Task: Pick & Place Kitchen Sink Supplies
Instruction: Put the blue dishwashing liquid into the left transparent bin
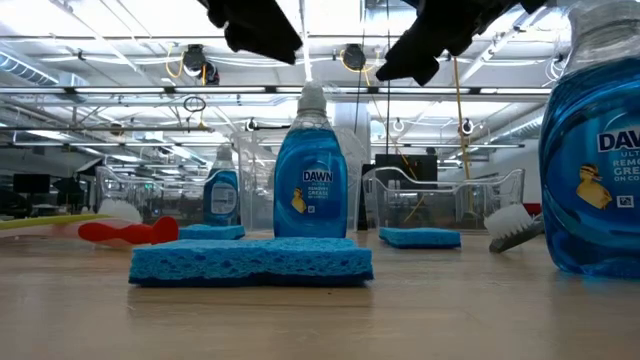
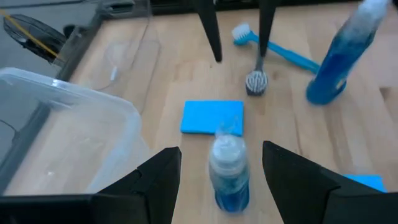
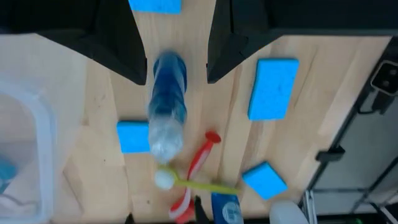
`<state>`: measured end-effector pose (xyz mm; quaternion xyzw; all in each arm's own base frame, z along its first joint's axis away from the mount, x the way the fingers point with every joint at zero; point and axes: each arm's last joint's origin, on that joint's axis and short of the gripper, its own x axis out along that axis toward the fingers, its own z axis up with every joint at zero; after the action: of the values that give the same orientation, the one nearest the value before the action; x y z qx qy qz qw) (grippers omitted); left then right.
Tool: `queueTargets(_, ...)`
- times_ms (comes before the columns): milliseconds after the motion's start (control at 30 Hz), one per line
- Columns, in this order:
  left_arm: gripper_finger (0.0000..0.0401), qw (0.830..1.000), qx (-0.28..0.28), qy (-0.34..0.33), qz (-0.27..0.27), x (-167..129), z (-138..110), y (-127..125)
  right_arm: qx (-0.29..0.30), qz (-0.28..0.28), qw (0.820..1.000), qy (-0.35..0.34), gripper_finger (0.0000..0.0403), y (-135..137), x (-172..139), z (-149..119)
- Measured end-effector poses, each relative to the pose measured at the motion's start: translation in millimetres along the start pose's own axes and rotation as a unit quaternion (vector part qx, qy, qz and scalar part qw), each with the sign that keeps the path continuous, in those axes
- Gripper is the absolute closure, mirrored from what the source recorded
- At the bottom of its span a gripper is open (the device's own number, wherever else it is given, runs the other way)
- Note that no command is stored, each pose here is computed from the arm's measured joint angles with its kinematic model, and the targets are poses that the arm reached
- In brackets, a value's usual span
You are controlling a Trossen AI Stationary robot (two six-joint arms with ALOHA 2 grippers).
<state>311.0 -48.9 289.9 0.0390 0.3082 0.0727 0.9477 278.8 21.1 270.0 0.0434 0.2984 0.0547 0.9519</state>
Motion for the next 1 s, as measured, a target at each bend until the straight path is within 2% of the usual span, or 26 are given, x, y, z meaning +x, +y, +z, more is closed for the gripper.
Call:
queueTargets(167,0.0174,1.000,-0.008,-0.003,-0.018,19,-1,-2,-0.003,-0.001,1.000,0.016,0.0248,0,0,-3)
queueTargets(333,0.0174,0.999,-0.021,-0.015,-0.022,24,1,-4,-0.010,-0.002,1.000,0.029,0.0248,0,-2,-5)
queueTargets(633,0.0174,0.999,-0.033,-0.007,-0.024,24,-1,-4,-0.038,-0.001,0.999,-0.021,0.0248,3,-36,1)
queueTargets(767,0.0174,0.999,-0.037,0.016,-0.022,32,-7,-6,-0.025,-0.034,0.998,-0.046,0.0248,0,-54,-15)
queueTargets(1000,0.0174,0.999,-0.040,0.026,-0.025,49,-13,-11,0.025,-0.061,0.987,-0.147,0.0248,-3,-84,-54)
